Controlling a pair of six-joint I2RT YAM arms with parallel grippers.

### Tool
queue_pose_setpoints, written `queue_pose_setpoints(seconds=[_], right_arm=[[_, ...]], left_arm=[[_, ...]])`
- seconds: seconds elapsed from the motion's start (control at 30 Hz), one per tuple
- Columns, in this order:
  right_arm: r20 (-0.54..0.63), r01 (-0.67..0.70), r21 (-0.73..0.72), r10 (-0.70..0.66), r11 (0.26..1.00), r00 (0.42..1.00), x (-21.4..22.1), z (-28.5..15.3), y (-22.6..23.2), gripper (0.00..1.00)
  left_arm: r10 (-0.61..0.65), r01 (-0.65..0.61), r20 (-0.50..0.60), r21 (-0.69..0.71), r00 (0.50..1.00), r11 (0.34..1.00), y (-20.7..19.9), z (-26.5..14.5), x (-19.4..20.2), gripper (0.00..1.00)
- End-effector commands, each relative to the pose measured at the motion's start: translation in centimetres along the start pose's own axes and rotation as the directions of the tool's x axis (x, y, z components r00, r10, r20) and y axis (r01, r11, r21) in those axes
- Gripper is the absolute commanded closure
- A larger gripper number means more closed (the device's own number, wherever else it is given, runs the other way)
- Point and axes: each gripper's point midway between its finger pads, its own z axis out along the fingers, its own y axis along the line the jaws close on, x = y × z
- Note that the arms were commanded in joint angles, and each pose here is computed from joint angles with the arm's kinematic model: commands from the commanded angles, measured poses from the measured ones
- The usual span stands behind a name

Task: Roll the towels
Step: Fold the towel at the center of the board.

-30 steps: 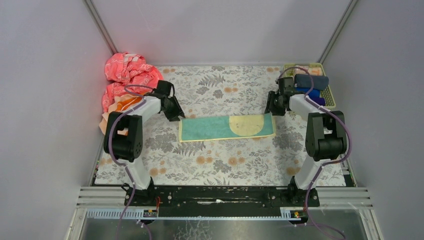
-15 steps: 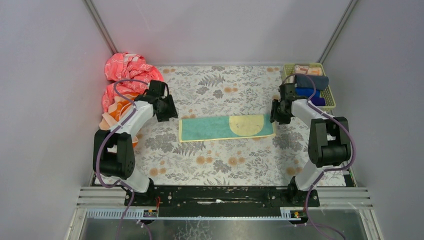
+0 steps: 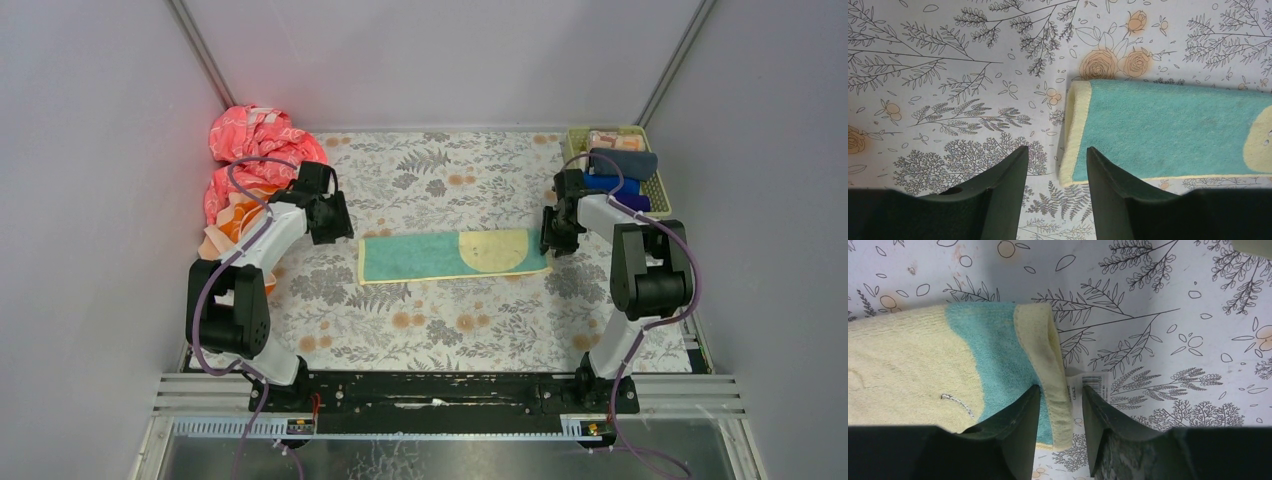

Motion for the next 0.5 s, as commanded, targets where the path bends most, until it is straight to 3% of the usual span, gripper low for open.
queue_pose_setpoints(seconds=[0.0,0.17,0.3,0.47], right_arm=[[-0.173,0.004,0.052,0.005,0.999,0.985,4.2,2.1,-1.2,0.60],[-0.183,0.018,0.109,0.002,0.994,0.983,4.4,2.4,-2.2,0.82],[-0.093,0.024,0.270,0.001,0.963,0.996,2.1,0.9,-5.0,0.99],[0.097,-0.032,0.383,-0.006,0.923,0.995,-2.9,-3.7,-6.6,1.00]], left_arm=[[0.012,-0.012,-0.017,-0.020,1.000,1.000,0.7,0.0,0.6,0.54],[0.012,-0.012,-0.018,-0.004,1.000,1.000,0.5,-0.1,0.7,0.54],[0.013,-0.012,-0.015,0.014,1.000,1.000,0.2,-0.3,0.8,0.54],[0.016,-0.015,-0.021,0.040,1.000,0.999,-0.2,-0.4,1.0,0.54]])
